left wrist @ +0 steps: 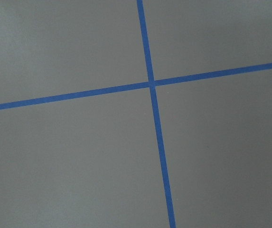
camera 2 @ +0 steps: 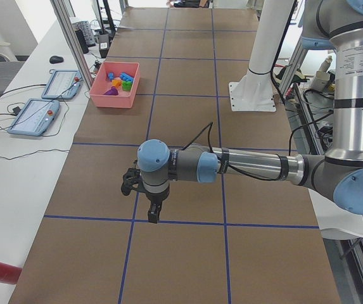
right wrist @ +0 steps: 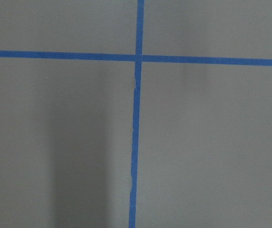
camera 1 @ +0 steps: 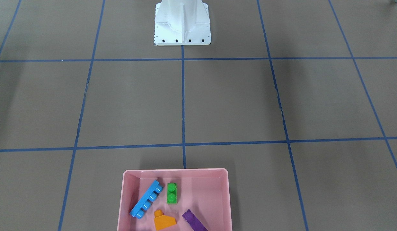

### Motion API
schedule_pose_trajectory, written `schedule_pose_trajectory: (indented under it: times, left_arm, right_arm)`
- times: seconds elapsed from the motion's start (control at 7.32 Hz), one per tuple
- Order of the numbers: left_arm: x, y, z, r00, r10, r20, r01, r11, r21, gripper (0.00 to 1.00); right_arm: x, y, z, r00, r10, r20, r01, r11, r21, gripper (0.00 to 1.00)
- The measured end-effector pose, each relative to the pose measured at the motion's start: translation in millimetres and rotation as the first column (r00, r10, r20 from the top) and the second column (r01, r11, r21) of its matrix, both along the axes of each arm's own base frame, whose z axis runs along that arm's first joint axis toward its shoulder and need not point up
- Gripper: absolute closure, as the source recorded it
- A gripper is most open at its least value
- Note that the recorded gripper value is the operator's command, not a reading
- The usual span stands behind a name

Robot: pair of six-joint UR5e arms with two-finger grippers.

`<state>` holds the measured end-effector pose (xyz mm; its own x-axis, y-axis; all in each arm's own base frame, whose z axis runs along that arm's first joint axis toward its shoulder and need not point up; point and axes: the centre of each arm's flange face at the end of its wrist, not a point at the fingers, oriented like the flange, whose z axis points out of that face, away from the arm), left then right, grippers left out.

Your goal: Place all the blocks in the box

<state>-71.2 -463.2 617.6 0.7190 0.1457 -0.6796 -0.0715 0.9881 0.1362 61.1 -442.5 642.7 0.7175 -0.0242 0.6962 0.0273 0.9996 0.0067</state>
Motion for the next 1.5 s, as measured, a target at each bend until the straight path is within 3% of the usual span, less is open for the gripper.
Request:
schedule_pose_trajectory:
  times: [0.41, 1.5]
  left_arm:
    - [0.2, -0.1, 1.0, 1.0, 0.002, 0.005, -0.002, 1.0, -0.001, 0.0]
    - [0.2, -3.7, -1.9, 1.0, 0.0, 0.006, 0.0, 1.0, 0.004, 0.0]
  right_arm:
    - [-4.6, 9.5, 11.4, 1.0, 0.004, 0.001, -0.004, 0.999, 0.043, 0.0]
    - [-4.1, 9.3, 12.8, 1.0, 0.011, 0.002, -0.011, 0.998, 0.06, 0.0]
